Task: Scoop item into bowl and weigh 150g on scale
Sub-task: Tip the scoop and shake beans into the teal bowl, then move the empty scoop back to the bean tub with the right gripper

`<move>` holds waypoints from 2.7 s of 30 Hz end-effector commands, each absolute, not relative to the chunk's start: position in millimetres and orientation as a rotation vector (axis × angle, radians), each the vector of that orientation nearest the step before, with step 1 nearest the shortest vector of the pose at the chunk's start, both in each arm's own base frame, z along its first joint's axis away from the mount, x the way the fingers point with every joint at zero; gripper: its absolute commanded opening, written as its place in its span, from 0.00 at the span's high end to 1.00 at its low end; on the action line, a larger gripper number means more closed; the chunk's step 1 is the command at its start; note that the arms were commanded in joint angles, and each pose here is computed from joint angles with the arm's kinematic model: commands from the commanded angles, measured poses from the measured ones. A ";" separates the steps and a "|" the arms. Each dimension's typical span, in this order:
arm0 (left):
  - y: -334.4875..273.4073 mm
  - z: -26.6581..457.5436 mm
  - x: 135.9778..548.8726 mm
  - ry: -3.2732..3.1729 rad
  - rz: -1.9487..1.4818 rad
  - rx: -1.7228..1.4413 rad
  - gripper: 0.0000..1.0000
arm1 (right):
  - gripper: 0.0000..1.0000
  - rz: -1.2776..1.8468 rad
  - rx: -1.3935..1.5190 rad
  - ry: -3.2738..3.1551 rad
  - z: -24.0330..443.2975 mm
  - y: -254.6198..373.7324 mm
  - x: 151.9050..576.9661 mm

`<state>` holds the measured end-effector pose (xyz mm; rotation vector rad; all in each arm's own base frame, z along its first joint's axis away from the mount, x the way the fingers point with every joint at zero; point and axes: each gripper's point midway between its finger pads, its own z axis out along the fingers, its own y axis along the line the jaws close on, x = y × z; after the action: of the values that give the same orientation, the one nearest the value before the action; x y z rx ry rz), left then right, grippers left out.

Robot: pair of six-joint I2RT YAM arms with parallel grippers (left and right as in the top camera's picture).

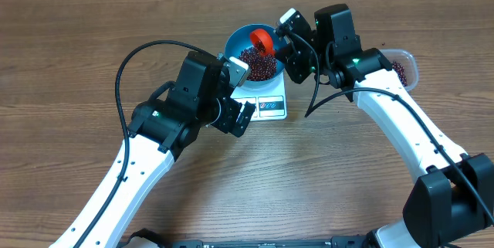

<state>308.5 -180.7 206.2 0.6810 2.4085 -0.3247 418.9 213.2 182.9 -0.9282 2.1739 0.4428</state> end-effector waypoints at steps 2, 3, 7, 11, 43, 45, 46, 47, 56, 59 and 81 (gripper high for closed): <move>-180.8 210.0 308.1 2.390 -0.329 0.701 0.00 | 0.96 0.402 -0.924 2.109 209.2 214.2 424.0; -180.8 210.0 308.1 2.390 -0.329 0.701 0.00 | 0.96 0.386 -0.869 2.127 210.1 210.7 428.4; -180.8 210.0 308.1 2.390 -0.329 0.701 0.00 | 0.96 0.432 -0.978 2.079 210.4 220.7 419.1; -180.8 210.0 308.1 2.390 -0.329 0.701 0.00 | 0.96 0.344 -0.794 2.138 212.9 205.6 436.7; -180.8 210.0 308.1 2.390 -0.329 0.701 0.00 | 0.96 0.296 -0.209 2.263 268.7 47.3 414.4; -180.9 210.0 308.0 2.390 -0.329 0.702 0.01 | 0.96 0.165 -0.097 2.353 251.9 11.3 407.0; -180.8 210.0 308.1 2.390 -0.329 0.702 0.00 | 0.96 0.065 -0.025 2.421 238.2 -12.2 399.9; -180.9 210.0 308.0 2.390 -0.329 0.702 0.00 | 0.96 0.001 0.015 2.467 228.2 -26.0 394.9; -180.7 209.9 308.0 2.391 -0.329 0.702 0.00 | 0.96 -0.216 0.048 2.647 172.2 -57.2 395.6; -180.8 210.0 308.1 2.390 -0.330 0.701 0.00 | 0.96 -0.277 0.058 2.695 155.2 -65.2 396.2; -180.8 210.0 308.1 2.390 -0.329 0.701 0.00 | 0.96 0.161 -0.180 2.815 95.0 -10.6 404.6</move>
<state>308.5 -180.7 206.2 0.6810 2.4085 -0.3247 402.9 -34.1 94.3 -0.1366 2.8294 -0.0355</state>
